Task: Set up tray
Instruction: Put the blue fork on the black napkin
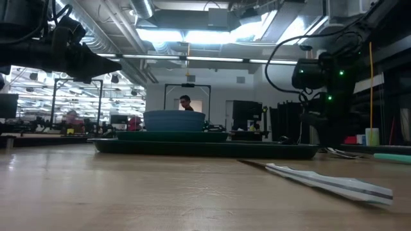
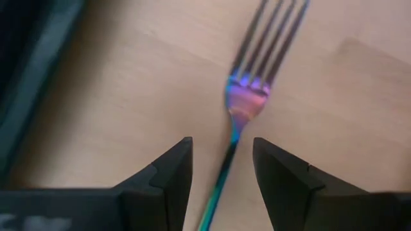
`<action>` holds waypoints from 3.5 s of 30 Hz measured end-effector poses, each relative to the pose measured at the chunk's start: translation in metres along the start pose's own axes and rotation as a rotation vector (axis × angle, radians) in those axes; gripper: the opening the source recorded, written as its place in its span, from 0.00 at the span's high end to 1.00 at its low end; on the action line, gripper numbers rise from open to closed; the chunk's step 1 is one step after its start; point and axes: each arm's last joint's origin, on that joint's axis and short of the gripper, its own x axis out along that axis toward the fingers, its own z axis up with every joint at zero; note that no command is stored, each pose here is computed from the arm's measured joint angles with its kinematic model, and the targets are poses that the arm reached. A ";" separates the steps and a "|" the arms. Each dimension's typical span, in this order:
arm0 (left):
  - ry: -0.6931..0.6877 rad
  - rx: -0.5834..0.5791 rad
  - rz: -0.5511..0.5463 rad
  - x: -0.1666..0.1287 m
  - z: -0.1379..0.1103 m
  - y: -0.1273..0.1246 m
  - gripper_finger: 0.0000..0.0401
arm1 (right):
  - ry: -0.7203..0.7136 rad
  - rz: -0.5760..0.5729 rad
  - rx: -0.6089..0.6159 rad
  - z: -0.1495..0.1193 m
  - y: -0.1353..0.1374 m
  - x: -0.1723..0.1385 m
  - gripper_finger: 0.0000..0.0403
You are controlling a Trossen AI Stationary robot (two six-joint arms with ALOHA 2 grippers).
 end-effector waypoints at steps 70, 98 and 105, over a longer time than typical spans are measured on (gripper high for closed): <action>0.000 -0.028 -0.001 0.000 0.000 0.000 0.99 | -0.205 0.242 -0.185 0.060 0.017 -0.043 0.97; 0.000 -0.026 0.000 0.000 0.000 0.000 0.99 | -0.572 0.514 -0.440 0.018 0.075 -0.132 0.96; 0.000 -0.026 0.000 0.000 0.000 0.000 0.99 | -0.610 0.499 -0.434 -0.006 0.091 -0.144 0.96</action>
